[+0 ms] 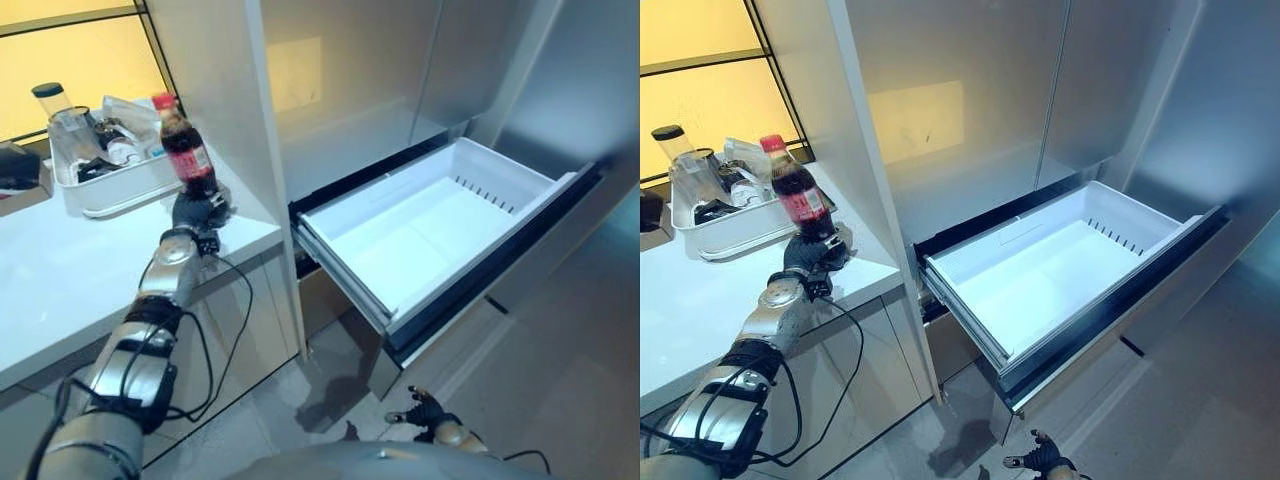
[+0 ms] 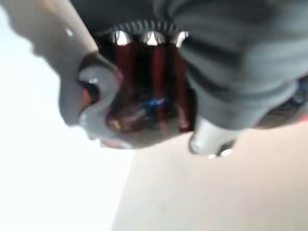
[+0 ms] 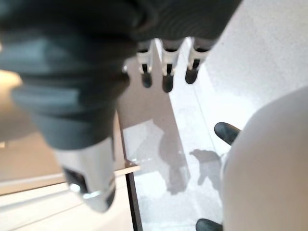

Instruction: Take the drinks into the refrigerator

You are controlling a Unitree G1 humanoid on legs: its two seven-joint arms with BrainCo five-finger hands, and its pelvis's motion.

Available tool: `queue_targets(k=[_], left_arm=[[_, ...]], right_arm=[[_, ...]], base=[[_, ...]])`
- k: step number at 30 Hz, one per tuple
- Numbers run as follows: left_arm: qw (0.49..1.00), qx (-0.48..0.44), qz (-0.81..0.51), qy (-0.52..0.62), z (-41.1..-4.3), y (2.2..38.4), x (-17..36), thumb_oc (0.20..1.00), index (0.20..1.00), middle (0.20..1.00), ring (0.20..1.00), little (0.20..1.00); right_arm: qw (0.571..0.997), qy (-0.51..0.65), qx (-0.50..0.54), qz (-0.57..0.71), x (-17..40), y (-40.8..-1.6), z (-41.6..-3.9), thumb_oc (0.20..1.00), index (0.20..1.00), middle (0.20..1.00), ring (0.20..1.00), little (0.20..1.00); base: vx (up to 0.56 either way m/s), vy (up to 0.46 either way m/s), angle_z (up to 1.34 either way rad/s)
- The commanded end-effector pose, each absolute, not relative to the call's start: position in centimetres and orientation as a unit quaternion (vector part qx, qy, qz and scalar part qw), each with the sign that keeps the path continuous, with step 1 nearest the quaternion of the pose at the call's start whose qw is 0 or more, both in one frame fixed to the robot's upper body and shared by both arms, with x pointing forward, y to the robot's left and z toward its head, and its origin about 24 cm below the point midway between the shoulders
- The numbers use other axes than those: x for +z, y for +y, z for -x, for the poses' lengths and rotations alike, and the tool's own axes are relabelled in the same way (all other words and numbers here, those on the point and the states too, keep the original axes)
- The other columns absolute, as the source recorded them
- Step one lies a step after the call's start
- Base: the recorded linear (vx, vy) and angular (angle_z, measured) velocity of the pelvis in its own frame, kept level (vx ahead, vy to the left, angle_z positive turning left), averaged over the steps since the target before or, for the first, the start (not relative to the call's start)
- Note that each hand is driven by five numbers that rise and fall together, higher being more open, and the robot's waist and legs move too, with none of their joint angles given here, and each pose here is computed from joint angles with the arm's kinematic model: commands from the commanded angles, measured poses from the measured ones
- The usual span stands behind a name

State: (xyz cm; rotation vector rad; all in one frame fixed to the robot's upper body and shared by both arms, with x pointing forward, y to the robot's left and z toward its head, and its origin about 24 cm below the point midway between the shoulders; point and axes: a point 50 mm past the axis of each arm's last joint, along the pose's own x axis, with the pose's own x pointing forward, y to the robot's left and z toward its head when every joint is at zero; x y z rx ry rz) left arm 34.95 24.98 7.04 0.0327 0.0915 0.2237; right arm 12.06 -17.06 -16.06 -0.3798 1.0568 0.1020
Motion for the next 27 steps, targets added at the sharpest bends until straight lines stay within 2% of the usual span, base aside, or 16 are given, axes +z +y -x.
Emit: queue_targets(k=[1, 7, 10, 12, 13, 14, 15, 18, 21, 22, 24, 27], left_arm=[[0.994, 0.072, 0.0, -0.083, -36.9, 22.3, 12.7, 0.2, 0.2, 0.2, 0.2, 0.2], [0.99, 0.018, 0.021, -0.138, -33.1, 20.0, 11.8, 0.2, 0.2, 0.2, 0.2, 0.2], [0.986, 0.012, 0.023, -0.165, -29.8, 20.3, 11.2, 0.2, 0.2, 0.2, 0.2, 0.2], [0.984, 0.011, 0.019, -0.175, -28.9, 20.4, 11.3, 0.2, 0.2, 0.2, 0.2, 0.2], [0.984, 0.004, 0.019, -0.176, -27.5, 20.6, 10.9, 0.2, 0.2, 0.2, 0.2, 0.2], [0.984, 0.004, 0.019, -0.176, -27.5, 20.6, 10.9, 0.2, 0.2, 0.2, 0.2, 0.2], [0.979, -0.016, 0.008, -0.202, -26.6, 20.6, 11.9, 0.2, 0.2, 0.2, 0.2, 0.2], [0.978, -0.029, 0.003, -0.205, -25.2, 20.9, 11.9, 0.2, 0.2, 0.2, 0.2, 0.2], [0.976, -0.043, 0.033, -0.211, -23.5, 20.8, 11.7, 0.2, 0.2, 0.2, 0.2, 0.2], [0.976, -0.044, 0.034, -0.21, -23.4, 20.7, 11.7, 0.2, 0.2, 0.2, 0.2, 0.2], [0.973, -0.054, 0.043, -0.222, -22.4, 20.7, 12.0, 0.2, 0.2, 0.2, 0.2, 0.2], [0.969, -0.058, 0.059, -0.235, -21.6, 20.8, 12.4, 0.2, 0.2, 0.2, 0.2, 0.2]], right_arm=[[0.847, 0.501, 0.039, 0.173, -16.2, -16.8, -12.1, 1.0, 1.0, 1.0, 1.0, 1.0], [0.857, 0.499, -0.032, 0.123, -15.9, -18.0, -12.4, 1.0, 1.0, 1.0, 1.0, 1.0], [0.859, 0.49, -0.128, 0.067, -15.5, -20.3, -12.8, 1.0, 1.0, 1.0, 1.0, 1.0], [0.858, 0.485, -0.163, 0.045, -15.4, -21.1, -12.7, 1.0, 1.0, 1.0, 1.0, 1.0], [0.852, 0.477, -0.216, 0.011, -15.2, -22.5, -12.6, 1.0, 1.0, 1.0, 1.0, 1.0], [0.852, 0.477, -0.216, 0.011, -15.2, -22.5, -12.6, 1.0, 1.0, 1.0, 1.0, 1.0], [0.809, 0.496, -0.313, -0.038, -15.4, -25.8, -9.0, 1.0, 1.0, 1.0, 1.0, 1.0], [0.796, 0.494, -0.344, -0.065, -15.4, -26.2, -9.0, 1.0, 1.0, 1.0, 1.0, 1.0], [0.787, 0.404, -0.449, -0.124, -13.4, -30.4, -10.0, 1.0, 1.0, 1.0, 1.0, 1.0], [0.787, 0.404, -0.45, -0.124, -13.4, -30.5, -9.9, 1.0, 1.0, 1.0, 1.0, 1.0], [0.766, 0.335, -0.526, -0.158, -11.8, -33.7, -9.3, 1.0, 1.0, 1.0, 1.0, 1.0], [0.78, 0.266, -0.543, -0.162, -10.1, -34.9, -10.9, 1.0, 1.0, 1.0, 1.0, 1.0]], base=[[-0.04, -0.024, -0.03], [-0.02, -0.01, 0.04], [-0.01, -0.001, 0.03], [-0.01, 0.002, 0.02], [-0.02, 0.004, 0.05], [0.0, 0.0, 0.0], [0.0, 0.0, 0.0], [-0.01, 0.013, 0.03], [0.0, 0.005, 0.02], [0.0, 0.0, 0.0], [0.0, 0.0, 0.0], [0.0, 0.0, 0.0]])
